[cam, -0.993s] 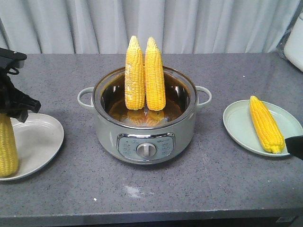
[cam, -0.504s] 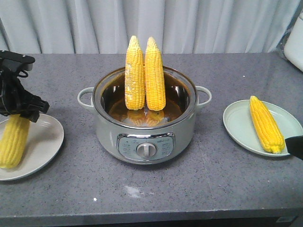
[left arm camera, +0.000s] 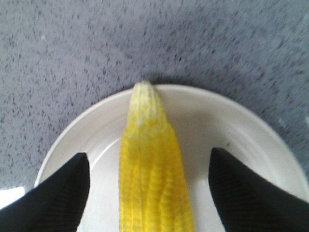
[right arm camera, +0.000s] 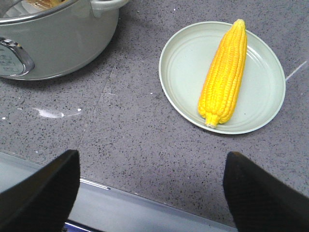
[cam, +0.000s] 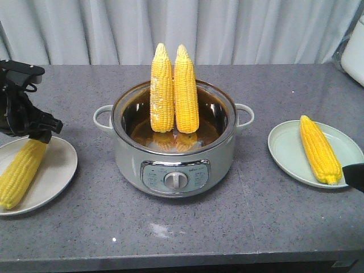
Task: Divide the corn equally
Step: 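Lower the cob onto the cream plate and open the left gripper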
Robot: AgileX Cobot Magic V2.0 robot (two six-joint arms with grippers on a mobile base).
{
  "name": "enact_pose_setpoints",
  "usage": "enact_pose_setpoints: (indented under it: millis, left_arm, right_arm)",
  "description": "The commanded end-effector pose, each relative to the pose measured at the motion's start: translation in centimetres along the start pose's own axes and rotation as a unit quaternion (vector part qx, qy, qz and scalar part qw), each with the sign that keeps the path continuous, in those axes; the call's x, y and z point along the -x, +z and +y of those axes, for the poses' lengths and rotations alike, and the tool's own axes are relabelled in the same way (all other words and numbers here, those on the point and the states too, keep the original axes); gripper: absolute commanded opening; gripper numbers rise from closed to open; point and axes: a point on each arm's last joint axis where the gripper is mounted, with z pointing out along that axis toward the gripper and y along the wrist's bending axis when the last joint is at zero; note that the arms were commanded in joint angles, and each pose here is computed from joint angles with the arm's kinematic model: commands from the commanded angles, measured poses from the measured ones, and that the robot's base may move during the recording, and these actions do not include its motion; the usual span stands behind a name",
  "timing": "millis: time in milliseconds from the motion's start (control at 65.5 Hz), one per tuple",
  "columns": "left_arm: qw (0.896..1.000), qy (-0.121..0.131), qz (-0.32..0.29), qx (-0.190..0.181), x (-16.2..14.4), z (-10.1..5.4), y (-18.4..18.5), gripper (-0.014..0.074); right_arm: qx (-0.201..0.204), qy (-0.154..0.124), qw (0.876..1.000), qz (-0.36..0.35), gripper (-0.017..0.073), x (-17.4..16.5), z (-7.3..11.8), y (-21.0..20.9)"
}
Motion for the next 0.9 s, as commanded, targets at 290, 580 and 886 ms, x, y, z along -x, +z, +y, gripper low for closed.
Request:
enact_pose_setpoints:
  millis: [290, 580, 886]
  left_arm:
    - [0.982, 0.015, -0.166, -0.090, -0.1, -1.3, -10.1, 0.0507]
    - [0.971, 0.027, -0.209, -0.111, -4.0, -2.2, -12.8, 0.0507]
    - [0.970, 0.038, -0.216, -0.108, -7.8, -2.5, -13.1, 0.0507]
  right_arm:
    - [-0.011, -0.015, 0.999, -0.040, 0.0577, 0.9, -0.2, -0.8]
    - [-0.036, -0.070, 0.996, -0.036, 0.0577, 0.9, -0.6, -0.8]
    - [-0.005, -0.044, 0.998, -0.044, 0.0577, 1.0, 0.0, -0.8]
